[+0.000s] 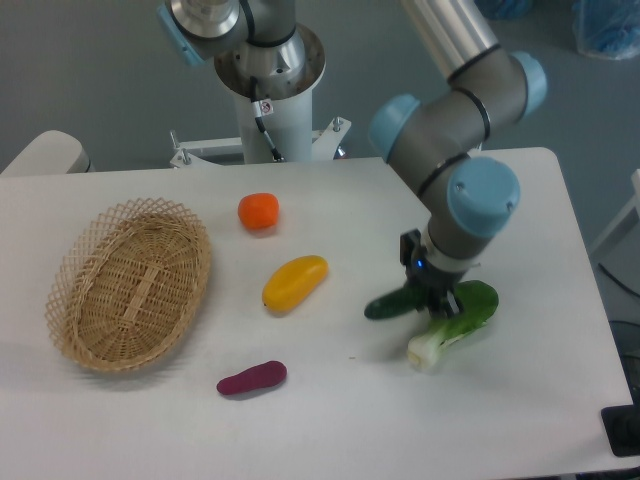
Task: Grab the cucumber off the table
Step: 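Lift the held cucumber and carry it past the bok choy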
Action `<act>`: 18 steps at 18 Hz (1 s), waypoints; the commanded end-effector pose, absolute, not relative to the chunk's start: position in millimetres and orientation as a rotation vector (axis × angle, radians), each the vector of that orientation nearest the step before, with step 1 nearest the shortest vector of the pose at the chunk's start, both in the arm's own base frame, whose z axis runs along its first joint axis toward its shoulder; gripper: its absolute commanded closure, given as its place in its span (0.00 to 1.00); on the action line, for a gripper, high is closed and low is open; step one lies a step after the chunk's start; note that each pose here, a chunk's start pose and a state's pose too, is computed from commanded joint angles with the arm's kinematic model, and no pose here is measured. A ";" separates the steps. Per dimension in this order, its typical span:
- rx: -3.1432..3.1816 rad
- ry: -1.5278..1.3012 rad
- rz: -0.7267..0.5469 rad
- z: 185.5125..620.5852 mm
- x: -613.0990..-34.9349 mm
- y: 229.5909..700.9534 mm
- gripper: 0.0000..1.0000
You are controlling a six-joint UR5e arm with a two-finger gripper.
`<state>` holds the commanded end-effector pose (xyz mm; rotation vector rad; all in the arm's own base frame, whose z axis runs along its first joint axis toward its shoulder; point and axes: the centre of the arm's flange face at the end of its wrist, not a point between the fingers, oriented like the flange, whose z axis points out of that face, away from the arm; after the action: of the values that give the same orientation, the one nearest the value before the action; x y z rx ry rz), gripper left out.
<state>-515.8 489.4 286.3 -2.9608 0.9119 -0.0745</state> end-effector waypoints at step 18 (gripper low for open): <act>-2.997 0.824 -0.018 262.9 -548.5 543.7 0.81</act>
<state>-548.5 543.7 262.9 -2.9969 0.8244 -0.0180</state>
